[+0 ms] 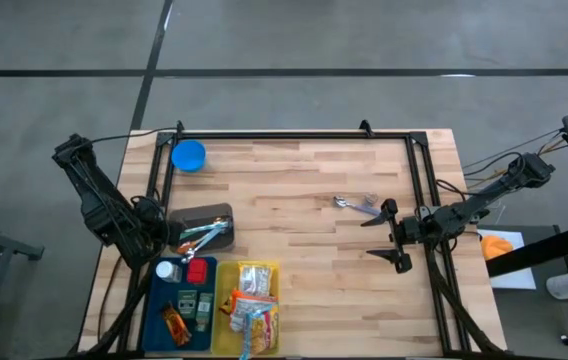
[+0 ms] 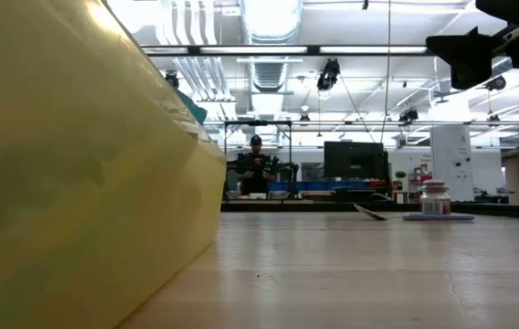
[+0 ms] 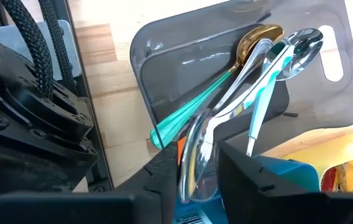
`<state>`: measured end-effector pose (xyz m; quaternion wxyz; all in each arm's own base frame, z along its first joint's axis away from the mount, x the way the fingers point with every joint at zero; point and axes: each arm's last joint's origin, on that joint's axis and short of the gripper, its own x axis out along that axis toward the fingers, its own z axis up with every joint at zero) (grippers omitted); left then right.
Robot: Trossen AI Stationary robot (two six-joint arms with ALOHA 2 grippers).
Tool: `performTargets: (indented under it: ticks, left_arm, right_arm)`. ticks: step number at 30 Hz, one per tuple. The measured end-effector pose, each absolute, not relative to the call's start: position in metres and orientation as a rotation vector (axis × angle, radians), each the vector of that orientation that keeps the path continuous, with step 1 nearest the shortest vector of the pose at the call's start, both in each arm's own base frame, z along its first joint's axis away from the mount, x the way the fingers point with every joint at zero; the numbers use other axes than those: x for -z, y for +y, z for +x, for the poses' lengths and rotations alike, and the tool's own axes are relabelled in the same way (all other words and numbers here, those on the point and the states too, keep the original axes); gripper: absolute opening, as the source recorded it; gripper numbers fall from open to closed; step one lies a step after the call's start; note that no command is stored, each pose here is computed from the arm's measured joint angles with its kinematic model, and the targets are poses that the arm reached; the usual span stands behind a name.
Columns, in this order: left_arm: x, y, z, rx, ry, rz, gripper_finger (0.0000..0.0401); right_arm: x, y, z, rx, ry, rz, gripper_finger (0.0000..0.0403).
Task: Pick & Place Food Item
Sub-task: Put the patterned blue spoon into the gray bin, then put the violet spoon into the gray bin
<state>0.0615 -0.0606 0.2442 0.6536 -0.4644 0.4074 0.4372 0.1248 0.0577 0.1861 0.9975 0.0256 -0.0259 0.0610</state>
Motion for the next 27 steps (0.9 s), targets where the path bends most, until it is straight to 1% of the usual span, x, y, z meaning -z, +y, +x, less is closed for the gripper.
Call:
performTargets:
  ticks: [7, 18, 22, 27]
  left_arm:
    - [-0.244, -0.061, 0.062, -0.987, 0.923, -1.060, 0.0139]
    - [-0.244, -0.061, 0.062, -0.975, 0.930, -1.049, 0.0220]
    - [-0.244, -0.062, 0.062, -0.965, 0.936, -1.043, 0.0235]
    - [-0.256, -0.063, 0.064, -0.902, 0.932, -1.034, 0.0239]
  right_arm:
    - [-0.186, 0.058, 0.125, -0.122, -0.052, 0.051, 0.0338]
    - [-0.186, 0.058, 0.125, -0.122, -0.052, 0.051, 0.0338]
    - [-0.186, 0.058, 0.125, -0.122, -0.052, 0.051, 0.0338]
    - [-0.186, 0.058, 0.125, -0.122, -0.052, 0.051, 0.0338]
